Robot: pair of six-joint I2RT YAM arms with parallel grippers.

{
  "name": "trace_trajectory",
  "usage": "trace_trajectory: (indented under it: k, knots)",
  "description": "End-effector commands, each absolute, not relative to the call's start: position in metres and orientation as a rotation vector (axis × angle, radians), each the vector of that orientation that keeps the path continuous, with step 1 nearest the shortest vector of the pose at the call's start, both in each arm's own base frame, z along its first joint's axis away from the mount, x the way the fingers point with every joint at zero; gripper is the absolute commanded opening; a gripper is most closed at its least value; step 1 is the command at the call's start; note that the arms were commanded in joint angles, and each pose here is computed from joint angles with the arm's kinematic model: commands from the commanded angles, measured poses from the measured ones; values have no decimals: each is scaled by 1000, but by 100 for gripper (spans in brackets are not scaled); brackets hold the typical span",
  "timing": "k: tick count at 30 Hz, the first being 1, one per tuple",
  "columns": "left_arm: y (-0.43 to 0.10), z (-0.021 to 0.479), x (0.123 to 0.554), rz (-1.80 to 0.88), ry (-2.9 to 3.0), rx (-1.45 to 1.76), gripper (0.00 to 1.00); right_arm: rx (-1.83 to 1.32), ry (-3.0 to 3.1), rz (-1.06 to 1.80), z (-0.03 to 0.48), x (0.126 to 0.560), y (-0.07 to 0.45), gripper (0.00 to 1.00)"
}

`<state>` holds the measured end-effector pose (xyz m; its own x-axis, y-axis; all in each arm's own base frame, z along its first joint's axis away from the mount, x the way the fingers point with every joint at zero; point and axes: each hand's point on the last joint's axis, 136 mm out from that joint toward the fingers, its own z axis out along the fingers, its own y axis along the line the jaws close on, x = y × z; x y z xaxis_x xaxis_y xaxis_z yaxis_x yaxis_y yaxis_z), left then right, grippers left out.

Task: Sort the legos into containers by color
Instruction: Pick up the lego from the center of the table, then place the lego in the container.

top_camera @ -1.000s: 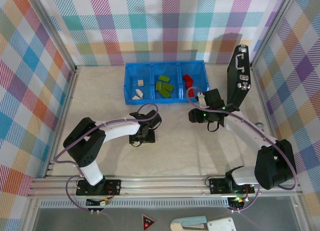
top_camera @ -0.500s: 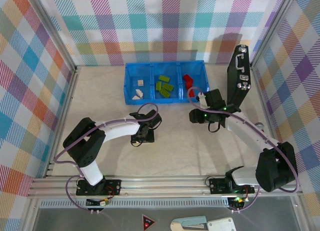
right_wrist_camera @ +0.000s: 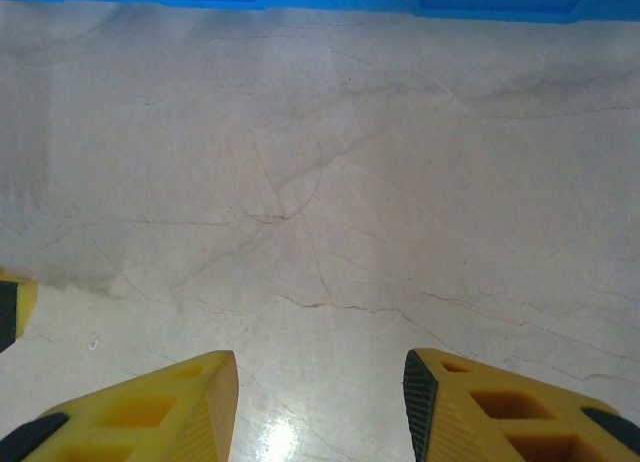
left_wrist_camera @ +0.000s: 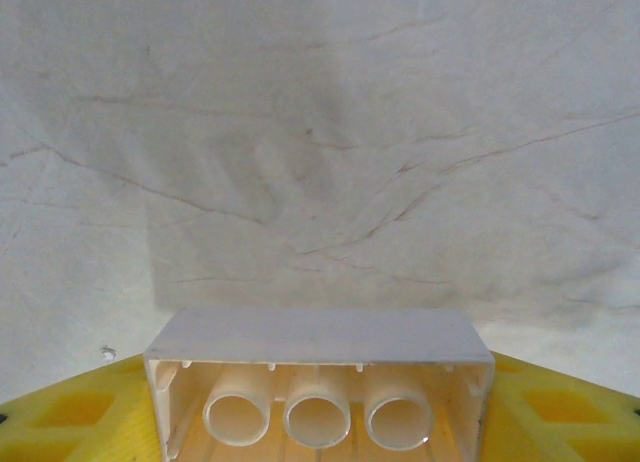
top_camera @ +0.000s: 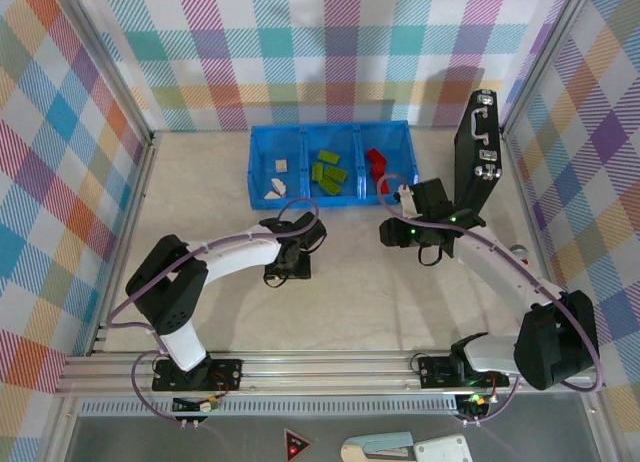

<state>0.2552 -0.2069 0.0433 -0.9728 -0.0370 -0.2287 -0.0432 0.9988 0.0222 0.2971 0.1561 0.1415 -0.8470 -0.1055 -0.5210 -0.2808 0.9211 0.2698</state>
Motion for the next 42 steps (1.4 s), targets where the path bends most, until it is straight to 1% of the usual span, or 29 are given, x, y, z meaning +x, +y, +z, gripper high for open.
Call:
trace_trajectory:
  k: [1, 10, 24, 34, 42]
  knots:
    - [-211, 57, 262, 60, 2893, -2, 63, -260, 2578, 471, 140, 288, 153, 49]
    - [-219, 75, 284, -8, 2872, 22, 63, -229, 2603, 449, 133, 274, 144, 49]
    - [-203, 100, 337, -87, 2853, 30, 63, -142, 2628, 422, 127, 260, 132, 49]
    - [-182, 126, 395, -143, 2806, -8, 62, -99, 2638, 377, 129, 250, 121, 49]
    - [-176, 136, 447, -148, 2767, -27, 62, -87, 2637, 356, 135, 245, 115, 49]
